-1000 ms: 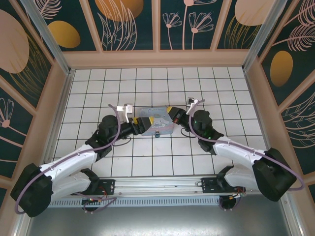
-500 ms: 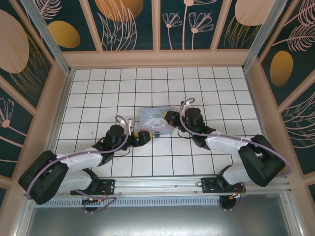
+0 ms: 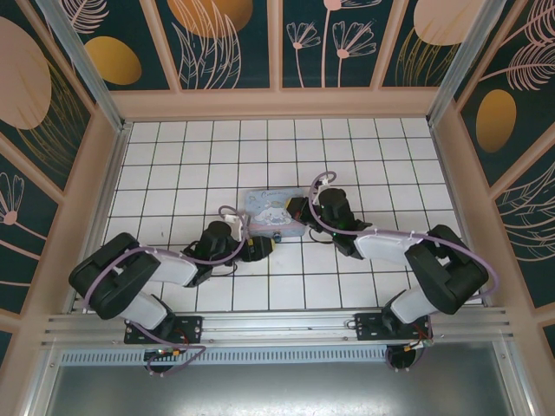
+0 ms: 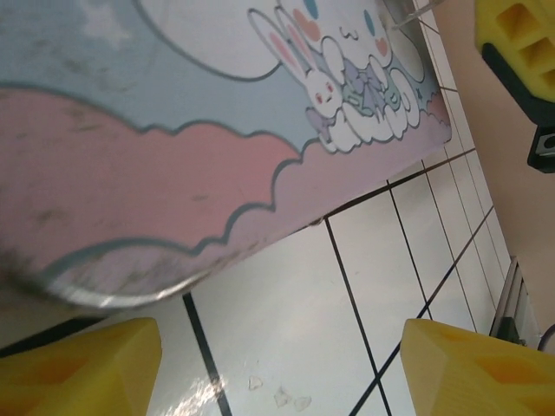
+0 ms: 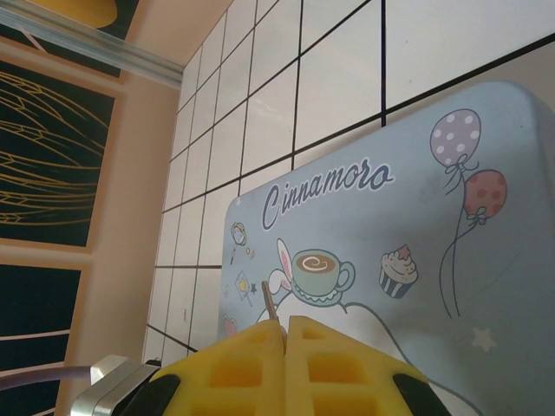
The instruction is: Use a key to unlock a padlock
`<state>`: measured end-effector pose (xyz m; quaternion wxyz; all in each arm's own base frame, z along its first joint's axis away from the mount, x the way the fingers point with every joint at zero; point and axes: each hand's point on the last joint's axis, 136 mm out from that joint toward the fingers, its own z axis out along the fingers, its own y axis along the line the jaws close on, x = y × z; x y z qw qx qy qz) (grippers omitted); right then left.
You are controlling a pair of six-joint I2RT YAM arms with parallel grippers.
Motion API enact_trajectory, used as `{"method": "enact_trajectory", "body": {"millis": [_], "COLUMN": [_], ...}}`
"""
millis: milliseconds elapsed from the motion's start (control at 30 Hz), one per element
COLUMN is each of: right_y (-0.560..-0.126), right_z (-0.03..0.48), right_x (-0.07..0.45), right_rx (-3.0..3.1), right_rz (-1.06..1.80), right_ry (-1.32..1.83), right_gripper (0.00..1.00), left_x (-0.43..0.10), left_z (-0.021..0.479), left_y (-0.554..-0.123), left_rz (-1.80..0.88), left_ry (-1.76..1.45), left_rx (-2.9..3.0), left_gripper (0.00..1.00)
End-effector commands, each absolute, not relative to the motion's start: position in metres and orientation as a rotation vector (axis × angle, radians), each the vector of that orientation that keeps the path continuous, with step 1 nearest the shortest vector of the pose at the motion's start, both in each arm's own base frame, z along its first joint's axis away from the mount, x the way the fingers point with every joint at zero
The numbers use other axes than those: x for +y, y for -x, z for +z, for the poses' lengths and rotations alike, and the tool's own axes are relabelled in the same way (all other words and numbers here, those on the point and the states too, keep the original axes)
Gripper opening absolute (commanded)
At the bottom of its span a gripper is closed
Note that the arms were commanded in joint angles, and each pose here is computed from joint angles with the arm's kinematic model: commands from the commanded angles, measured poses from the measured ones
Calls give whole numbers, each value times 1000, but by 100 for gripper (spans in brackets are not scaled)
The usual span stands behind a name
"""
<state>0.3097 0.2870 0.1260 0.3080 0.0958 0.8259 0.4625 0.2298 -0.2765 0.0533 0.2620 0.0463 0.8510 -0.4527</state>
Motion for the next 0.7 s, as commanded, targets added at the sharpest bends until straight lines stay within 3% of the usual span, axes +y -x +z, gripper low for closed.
{"method": "enact_trajectory", "body": {"millis": [0, 667], "right_y": [-319, -317], "right_z": [135, 117], "right_x": [293, 298], "right_rx": [2148, 2176], "right_rz": [1251, 1286], "right_ry": [-265, -278], "right_gripper": [0, 0], "left_x": [-295, -283], "left_z": [71, 42], "left_y": [-238, -272], "left_rz": [-1255, -915], "left_ry": [-222, -280], "left_rx": [2195, 2146], "left_gripper": [73, 70]}}
